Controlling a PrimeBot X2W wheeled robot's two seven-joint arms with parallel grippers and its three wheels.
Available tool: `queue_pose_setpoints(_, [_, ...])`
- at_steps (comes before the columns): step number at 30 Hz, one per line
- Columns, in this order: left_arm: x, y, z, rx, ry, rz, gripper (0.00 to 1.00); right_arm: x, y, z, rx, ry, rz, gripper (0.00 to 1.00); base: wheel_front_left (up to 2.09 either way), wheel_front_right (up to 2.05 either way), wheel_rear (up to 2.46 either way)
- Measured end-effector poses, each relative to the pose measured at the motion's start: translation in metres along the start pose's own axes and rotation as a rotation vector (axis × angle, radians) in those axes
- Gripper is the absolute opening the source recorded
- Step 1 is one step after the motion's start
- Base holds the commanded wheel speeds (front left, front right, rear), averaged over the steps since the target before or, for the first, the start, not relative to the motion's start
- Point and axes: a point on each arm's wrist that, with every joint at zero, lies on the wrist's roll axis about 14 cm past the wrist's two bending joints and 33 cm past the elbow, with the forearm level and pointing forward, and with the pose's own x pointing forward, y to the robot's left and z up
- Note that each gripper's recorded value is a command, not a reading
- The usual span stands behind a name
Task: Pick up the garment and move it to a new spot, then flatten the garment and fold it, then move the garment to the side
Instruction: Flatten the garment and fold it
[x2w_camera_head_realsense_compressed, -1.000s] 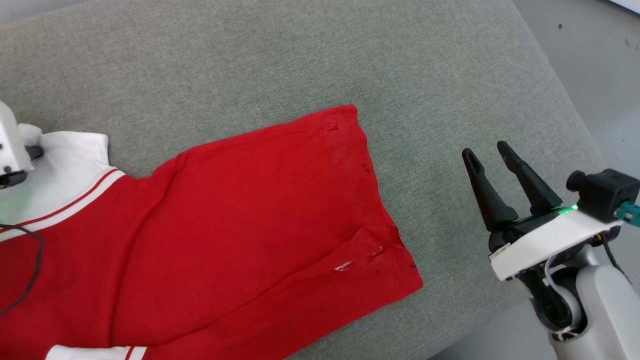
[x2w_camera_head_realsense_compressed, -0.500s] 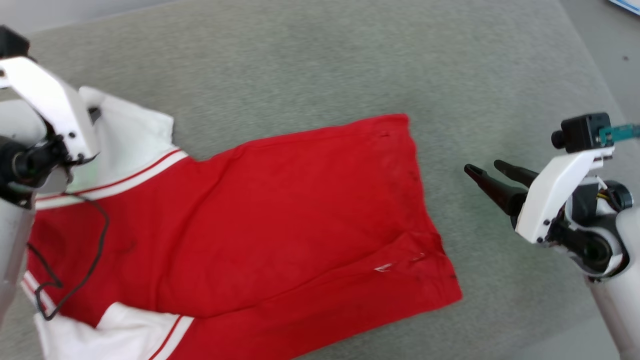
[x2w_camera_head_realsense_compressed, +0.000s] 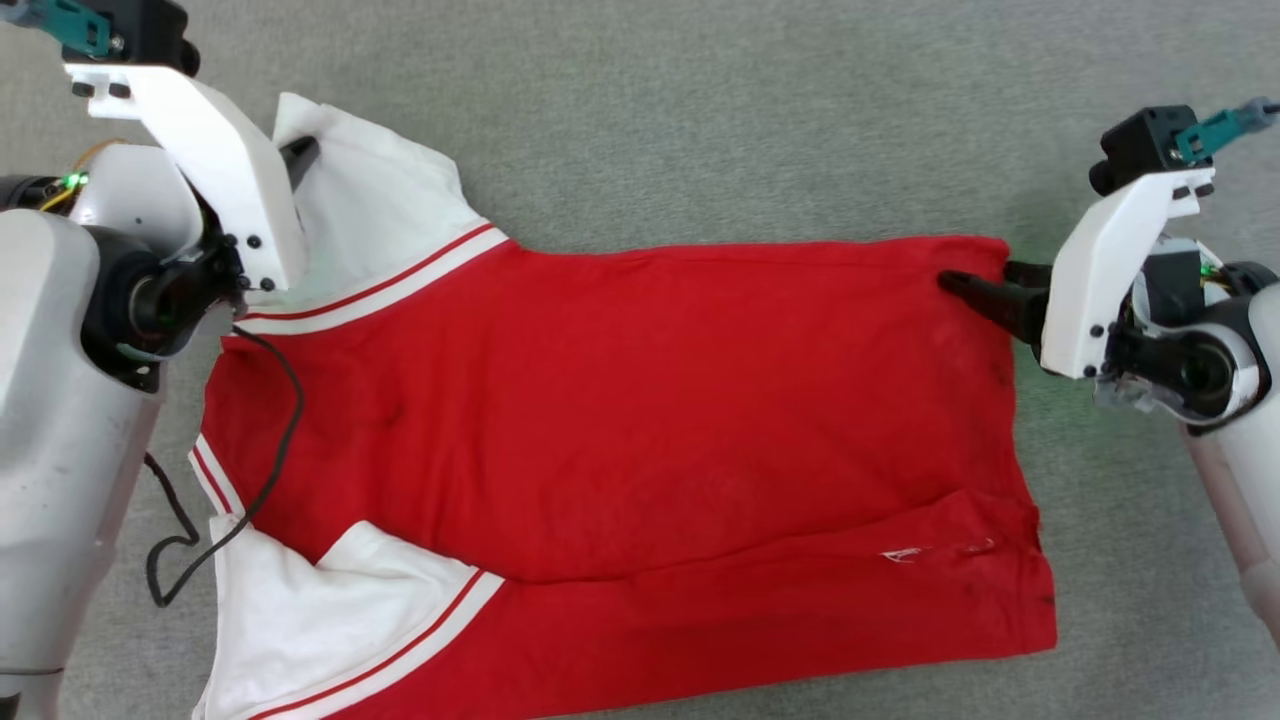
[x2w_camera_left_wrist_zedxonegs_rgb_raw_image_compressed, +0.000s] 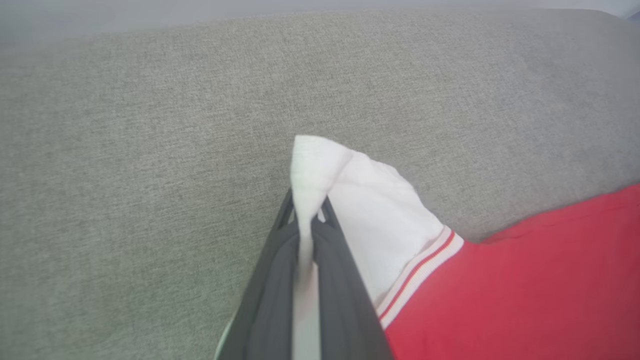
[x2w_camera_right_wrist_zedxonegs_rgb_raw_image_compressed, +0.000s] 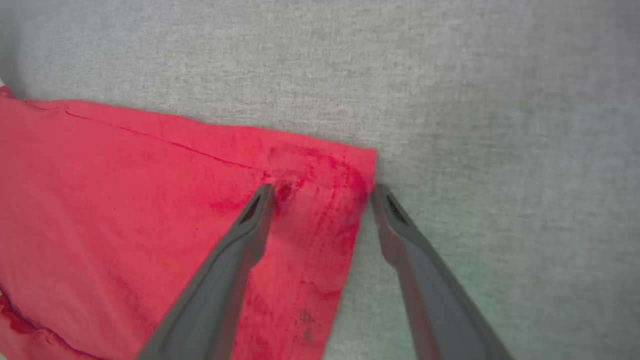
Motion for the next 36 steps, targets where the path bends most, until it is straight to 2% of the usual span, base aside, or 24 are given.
queue_pose_setpoints(7, [0.004, 0.0, -0.004, 0.014, -0.004, -0.007, 0.0, 0.019, -0.001, -0.01, 0.045, 0.139, 0.009, 1.0, 0.0, 0.0, 0.0])
queue_pose_setpoints(8, [0.004, 0.001, -0.004, 0.014, -0.005, -0.006, 0.0, 0.019, -0.001, -0.01, 0.05, 0.146, 0.009, 0.33, 0.0, 0.0, 0.0])
queue_pose_setpoints(9, [0.003, 0.001, -0.005, 0.015, -0.004, -0.006, 0.0, 0.019, -0.001, -0.01, 0.054, 0.15, 0.01, 0.0, 0.0, 0.0, 0.0])
queue_pose_setpoints(16, [-0.011, 0.004, 0.008, 0.003, -0.071, 0.001, 0.0, 0.009, 0.002, 0.01, 0.01, 0.048, 0.001, 0.0, 0.0, 0.0, 0.0])
queue_pose_setpoints(21, [-0.036, 0.005, 0.009, -0.035, -0.139, 0.006, 0.0, -0.017, 0.006, 0.036, -0.031, -0.07, -0.004, 0.0, 0.0, 0.0, 0.0])
queue_pose_setpoints(24, [-0.056, 0.007, 0.008, -0.043, -0.184, 0.015, 0.0, -0.033, 0.009, 0.039, -0.058, -0.113, -0.009, 0.0, 0.0, 0.0, 0.0])
queue_pose_setpoints(29, [-0.093, 0.013, -0.005, -0.074, -0.253, 0.047, 0.0, -0.056, 0.016, 0.03, -0.08, -0.172, 0.006, 0.0, 0.0, 0.0, 0.0])
queue_pose_setpoints(36, [-0.133, 0.015, -0.074, -0.173, -0.232, 0.101, 0.0, -0.073, 0.02, -0.016, -0.031, -0.203, 0.031, 0.0, 0.0, 0.0, 0.0])
